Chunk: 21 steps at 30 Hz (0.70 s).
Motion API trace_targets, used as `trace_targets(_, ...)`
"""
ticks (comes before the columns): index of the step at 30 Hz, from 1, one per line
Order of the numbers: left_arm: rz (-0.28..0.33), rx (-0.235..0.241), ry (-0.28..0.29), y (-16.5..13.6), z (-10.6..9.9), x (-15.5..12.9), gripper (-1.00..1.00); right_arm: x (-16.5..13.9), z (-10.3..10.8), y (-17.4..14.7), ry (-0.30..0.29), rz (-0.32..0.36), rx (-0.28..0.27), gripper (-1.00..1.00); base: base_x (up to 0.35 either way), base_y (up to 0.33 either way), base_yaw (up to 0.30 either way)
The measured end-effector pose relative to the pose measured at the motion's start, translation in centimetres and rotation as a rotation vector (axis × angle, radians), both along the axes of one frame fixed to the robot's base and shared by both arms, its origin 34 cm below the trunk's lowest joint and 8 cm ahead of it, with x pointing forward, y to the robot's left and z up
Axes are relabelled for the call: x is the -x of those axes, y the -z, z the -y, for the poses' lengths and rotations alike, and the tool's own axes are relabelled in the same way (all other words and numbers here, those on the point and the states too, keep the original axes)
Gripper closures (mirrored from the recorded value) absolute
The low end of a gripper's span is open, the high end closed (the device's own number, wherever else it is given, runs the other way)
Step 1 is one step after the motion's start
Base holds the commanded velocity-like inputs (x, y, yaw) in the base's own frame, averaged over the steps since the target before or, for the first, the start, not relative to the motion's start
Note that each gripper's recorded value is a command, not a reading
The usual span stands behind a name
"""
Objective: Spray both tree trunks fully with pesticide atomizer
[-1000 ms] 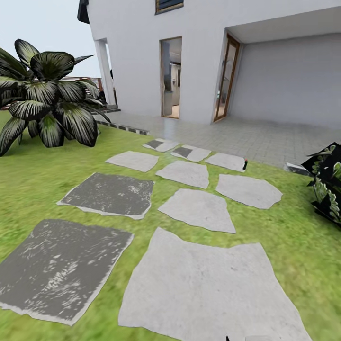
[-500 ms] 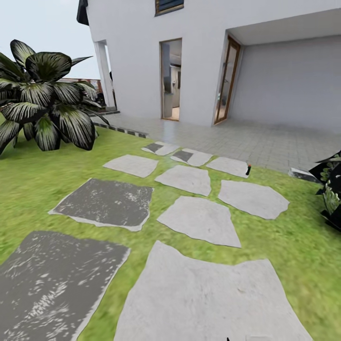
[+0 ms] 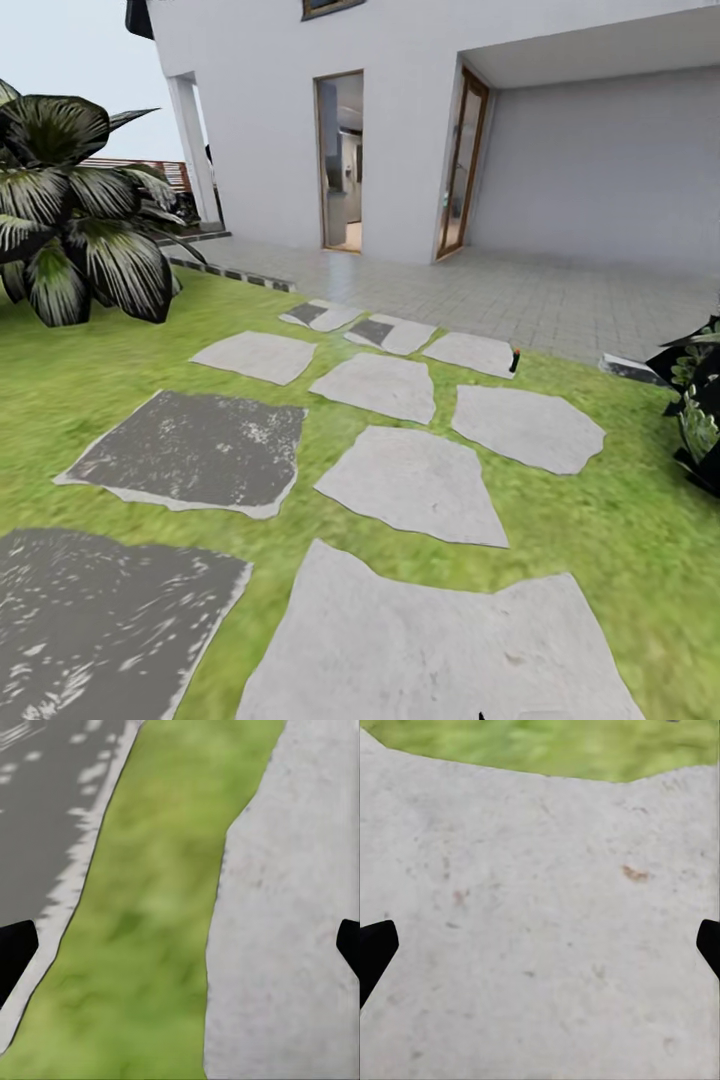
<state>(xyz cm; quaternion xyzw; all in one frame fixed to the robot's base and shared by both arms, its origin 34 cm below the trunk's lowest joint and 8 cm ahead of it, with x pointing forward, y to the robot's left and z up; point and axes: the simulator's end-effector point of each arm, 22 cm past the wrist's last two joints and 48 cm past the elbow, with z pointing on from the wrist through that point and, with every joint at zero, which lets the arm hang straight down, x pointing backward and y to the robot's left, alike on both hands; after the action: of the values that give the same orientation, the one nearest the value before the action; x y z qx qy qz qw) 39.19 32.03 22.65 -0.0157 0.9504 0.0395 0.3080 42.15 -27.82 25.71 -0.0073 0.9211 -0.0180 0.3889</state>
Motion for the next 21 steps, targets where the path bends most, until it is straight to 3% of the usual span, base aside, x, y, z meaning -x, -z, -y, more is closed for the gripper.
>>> trace_targets(21, 0.001, 0.0, 0.0, -0.01, 0.01, -0.03, -1.0, 0.0, 0.03, 0.0, 0.001, 0.0, 0.001, -1.0, 0.338, 0.0, -0.001)
